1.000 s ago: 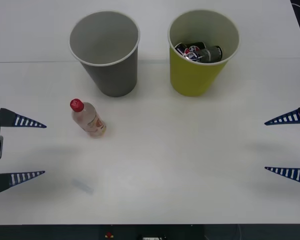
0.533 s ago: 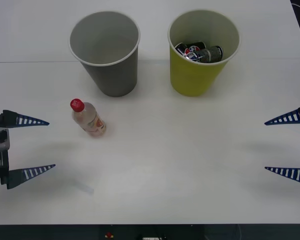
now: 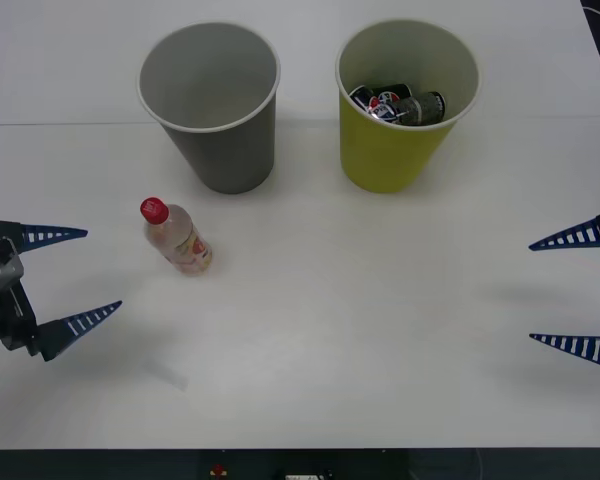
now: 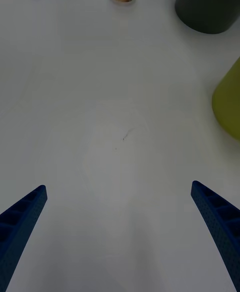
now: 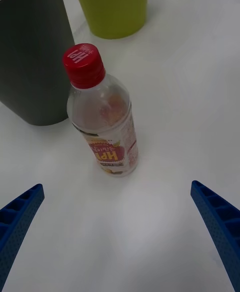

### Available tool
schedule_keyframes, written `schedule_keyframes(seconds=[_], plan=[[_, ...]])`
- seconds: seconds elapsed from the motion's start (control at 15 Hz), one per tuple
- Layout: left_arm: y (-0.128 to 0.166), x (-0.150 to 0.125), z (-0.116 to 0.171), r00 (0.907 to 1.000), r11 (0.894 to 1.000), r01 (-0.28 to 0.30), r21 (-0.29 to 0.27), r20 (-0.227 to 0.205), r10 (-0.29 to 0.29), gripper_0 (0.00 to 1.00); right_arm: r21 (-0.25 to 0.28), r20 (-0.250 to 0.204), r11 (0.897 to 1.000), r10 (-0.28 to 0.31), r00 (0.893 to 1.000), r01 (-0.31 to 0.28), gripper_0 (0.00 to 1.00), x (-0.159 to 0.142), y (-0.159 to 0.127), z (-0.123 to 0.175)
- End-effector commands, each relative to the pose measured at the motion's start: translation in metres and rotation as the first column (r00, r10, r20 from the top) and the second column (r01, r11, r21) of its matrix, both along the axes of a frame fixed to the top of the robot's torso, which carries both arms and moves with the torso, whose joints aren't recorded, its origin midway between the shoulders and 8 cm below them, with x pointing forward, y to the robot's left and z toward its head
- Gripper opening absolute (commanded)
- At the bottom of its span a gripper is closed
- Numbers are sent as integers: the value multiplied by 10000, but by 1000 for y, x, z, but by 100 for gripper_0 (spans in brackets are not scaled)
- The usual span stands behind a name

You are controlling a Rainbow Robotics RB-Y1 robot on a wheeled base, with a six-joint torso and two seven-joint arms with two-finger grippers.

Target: Put the can into the green bin and the plastic bottle into the gray bin

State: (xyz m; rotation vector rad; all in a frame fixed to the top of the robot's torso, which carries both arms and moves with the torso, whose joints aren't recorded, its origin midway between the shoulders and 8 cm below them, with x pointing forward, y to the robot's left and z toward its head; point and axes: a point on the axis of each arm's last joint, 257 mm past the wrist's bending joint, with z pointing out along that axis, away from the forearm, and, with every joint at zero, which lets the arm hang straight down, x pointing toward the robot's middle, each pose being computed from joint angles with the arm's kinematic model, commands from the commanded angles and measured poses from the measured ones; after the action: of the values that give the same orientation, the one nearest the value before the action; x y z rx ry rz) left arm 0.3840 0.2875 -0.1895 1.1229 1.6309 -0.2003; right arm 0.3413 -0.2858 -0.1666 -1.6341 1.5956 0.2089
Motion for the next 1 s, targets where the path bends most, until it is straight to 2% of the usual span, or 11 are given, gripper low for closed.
schedule_keyframes(seconds=[0.07,0.4,0.47,0.53,0.67,1.0], plan=[[-6,7,-10,9958,9913,-914,-943,-130,906,100,0,-1,10000,-1,10000,1,100,0,0,0],[-4,20,-24,9789,9607,-2045,-1878,-402,2005,100,0,-1,10000,-1,10000,1,100,0,0,0],[-7,21,-28,9778,9563,-2090,-2046,-552,2019,100,0,-1,10000,-1,10000,1,100,0,0,0],[-15,24,-35,9770,9482,-2102,-2381,-862,1950,100,0,-1,10000,-1,10000,1,100,0,0,0],[-31,32,-43,9760,9316,-2105,-2964,-1186,1828,100,0,-1,10000,-1,10000,1,100,0,0,0],[-56,51,-46,9811,9214,-1891,-3394,-1036,1632,100,0,-1,10000,-1,10000,1,100,0,0,0]])
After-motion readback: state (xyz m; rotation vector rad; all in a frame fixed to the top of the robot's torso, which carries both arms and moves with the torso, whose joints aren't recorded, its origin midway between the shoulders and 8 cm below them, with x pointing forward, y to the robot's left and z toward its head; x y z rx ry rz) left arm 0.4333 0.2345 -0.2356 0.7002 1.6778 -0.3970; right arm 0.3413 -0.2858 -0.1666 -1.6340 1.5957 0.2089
